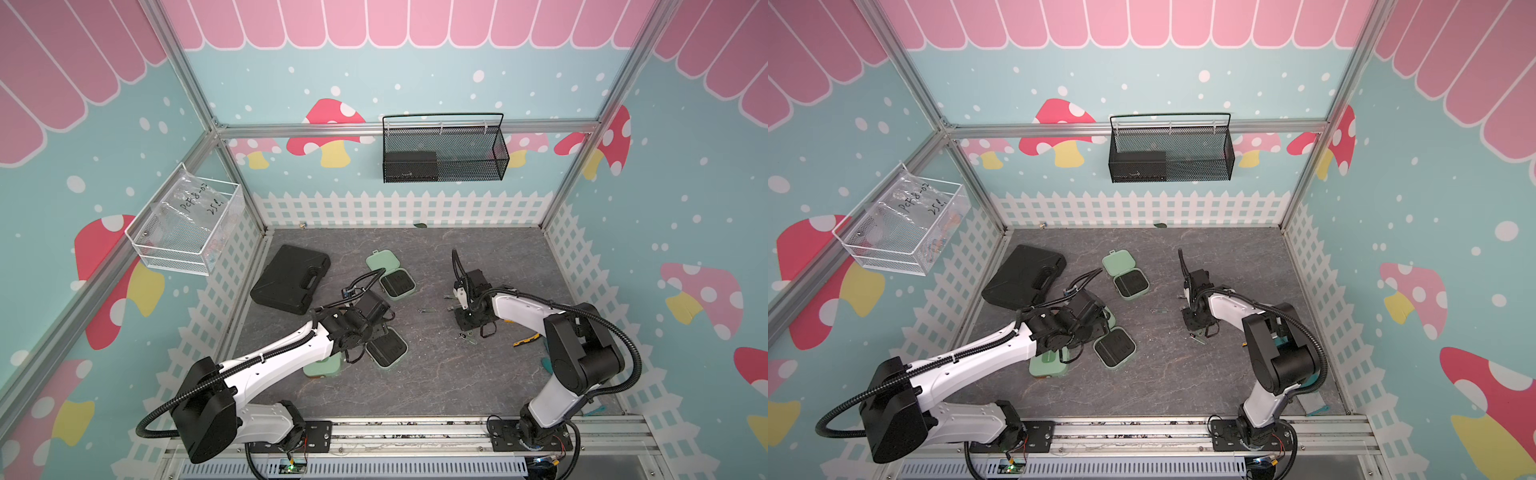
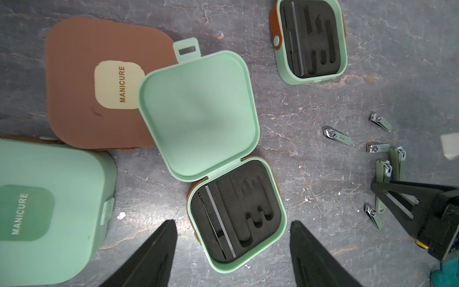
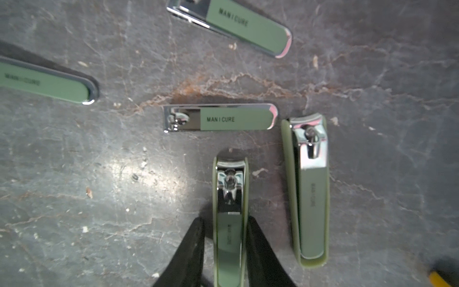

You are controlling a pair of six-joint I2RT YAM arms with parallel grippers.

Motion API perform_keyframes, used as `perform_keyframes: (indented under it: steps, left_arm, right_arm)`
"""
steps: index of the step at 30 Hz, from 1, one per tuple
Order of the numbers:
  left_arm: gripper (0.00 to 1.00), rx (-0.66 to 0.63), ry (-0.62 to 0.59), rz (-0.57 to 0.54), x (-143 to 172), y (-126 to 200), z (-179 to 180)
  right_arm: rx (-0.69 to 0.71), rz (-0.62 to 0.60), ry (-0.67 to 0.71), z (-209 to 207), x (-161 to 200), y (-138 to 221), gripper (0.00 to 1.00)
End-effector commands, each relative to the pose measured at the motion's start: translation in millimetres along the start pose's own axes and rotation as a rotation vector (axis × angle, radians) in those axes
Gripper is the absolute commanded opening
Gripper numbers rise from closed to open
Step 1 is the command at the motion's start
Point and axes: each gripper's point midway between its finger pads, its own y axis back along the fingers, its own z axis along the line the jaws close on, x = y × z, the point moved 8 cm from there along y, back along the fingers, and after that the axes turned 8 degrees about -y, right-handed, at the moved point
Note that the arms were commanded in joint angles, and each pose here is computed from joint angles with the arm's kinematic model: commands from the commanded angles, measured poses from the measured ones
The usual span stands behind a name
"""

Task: Organize nail clipper sets
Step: Pick up the nail clipper from the center of the board, then place the nail clipper in the storage box.

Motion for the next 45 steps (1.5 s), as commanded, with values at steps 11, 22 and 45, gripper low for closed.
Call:
perform_keyframes:
  steps: [11, 22, 45]
  left_arm:
    - [0.69, 0.037, -0.002, -0.035, -11.0, 4.4, 1.3]
    - [0.65, 0.066, 0.038, -0.017, -17.4, -0.3, 18.6]
    - [0.64, 0.062, 0.111, 0.014, -15.9, -3.4, 48.5]
  right_arm:
    - [-0.027, 0.025, 0.030, 7.5, 1.3, 18.9, 0.00]
    - [-0.291, -0.057, 0.235, 125.5, 4.8, 77.0, 0.00]
    - [-0.349, 0.098, 0.383, 244.5, 25.3, 8.9, 0.00]
